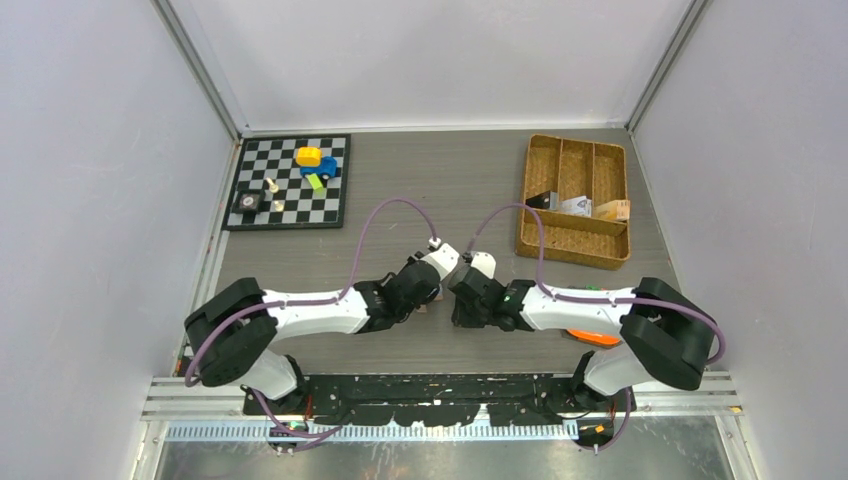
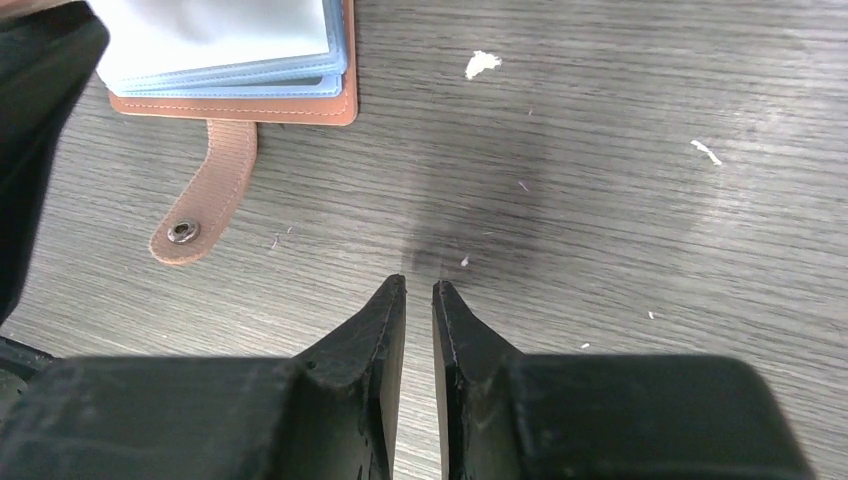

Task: Put the credit cards into the card holder
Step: Open the card holder at the center of the board.

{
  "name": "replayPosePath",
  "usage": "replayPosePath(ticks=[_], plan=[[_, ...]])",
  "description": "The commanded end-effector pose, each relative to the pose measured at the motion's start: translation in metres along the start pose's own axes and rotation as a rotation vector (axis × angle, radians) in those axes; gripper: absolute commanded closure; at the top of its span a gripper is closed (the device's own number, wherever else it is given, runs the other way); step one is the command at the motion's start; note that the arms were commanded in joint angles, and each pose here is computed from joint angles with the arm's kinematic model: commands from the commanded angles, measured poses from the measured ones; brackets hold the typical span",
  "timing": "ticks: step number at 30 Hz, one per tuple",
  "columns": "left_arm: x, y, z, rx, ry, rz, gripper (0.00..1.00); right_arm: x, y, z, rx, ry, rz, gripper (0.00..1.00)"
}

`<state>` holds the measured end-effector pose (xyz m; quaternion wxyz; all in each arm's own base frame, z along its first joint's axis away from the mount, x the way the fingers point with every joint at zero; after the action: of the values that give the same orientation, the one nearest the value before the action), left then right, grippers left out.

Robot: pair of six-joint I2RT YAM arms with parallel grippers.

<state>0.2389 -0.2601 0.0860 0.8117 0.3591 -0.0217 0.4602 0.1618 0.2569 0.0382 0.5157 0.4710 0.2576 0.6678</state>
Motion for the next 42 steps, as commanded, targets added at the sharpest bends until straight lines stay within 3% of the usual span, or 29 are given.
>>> replayPosePath(ticks=[1, 3, 8, 17, 22, 27, 32, 42], plan=[[0.000, -0.010, 0.011, -0.048, -0.029, 0.025, 0.70, 0.000, 0.010, 0.011, -0.068, -0.026, 0.006, 0.78], [0.000, -0.012, 0.010, -0.043, -0.055, 0.027, 0.76, -0.001, 0.012, 0.012, -0.079, -0.027, 0.010, 0.77], [0.001, -0.009, 0.015, -0.022, 0.005, 0.034, 1.00, 0.002, 0.020, 0.020, -0.110, -0.043, 0.028, 0.75], [-0.028, 0.020, 0.038, 0.143, 0.437, -0.108, 1.00, 0.021, 0.057, 0.051, -0.191, -0.088, 0.094, 0.67], [-0.040, 0.024, 0.042, 0.170, 0.630, -0.172, 1.00, 0.027, 0.078, 0.066, -0.249, -0.150, 0.148, 0.64], [-0.041, 0.016, 0.027, 0.218, 0.736, -0.192, 1.00, 0.015, 0.071, 0.069, -0.252, -0.191, 0.117, 0.62], [-0.037, 0.008, 0.002, 0.274, 0.821, -0.216, 1.00, 0.023, 0.053, 0.064, -0.188, -0.239, 0.201, 0.63], [-0.026, 0.005, -0.009, 0.300, 0.863, -0.235, 1.00, 0.043, 0.029, 0.060, -0.121, -0.208, 0.253, 0.64]])
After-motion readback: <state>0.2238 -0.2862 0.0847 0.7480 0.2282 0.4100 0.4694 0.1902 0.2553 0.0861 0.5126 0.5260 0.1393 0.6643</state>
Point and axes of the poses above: each gripper's point midway between its finger pads, its own y axis back along the fingers, its own x axis along the line the jaws close on, z = x × y, the point moved 2 cm from there along y, back along the fingers, and after that the axes turned 4 degrees about -y, right-handed, at the moved point
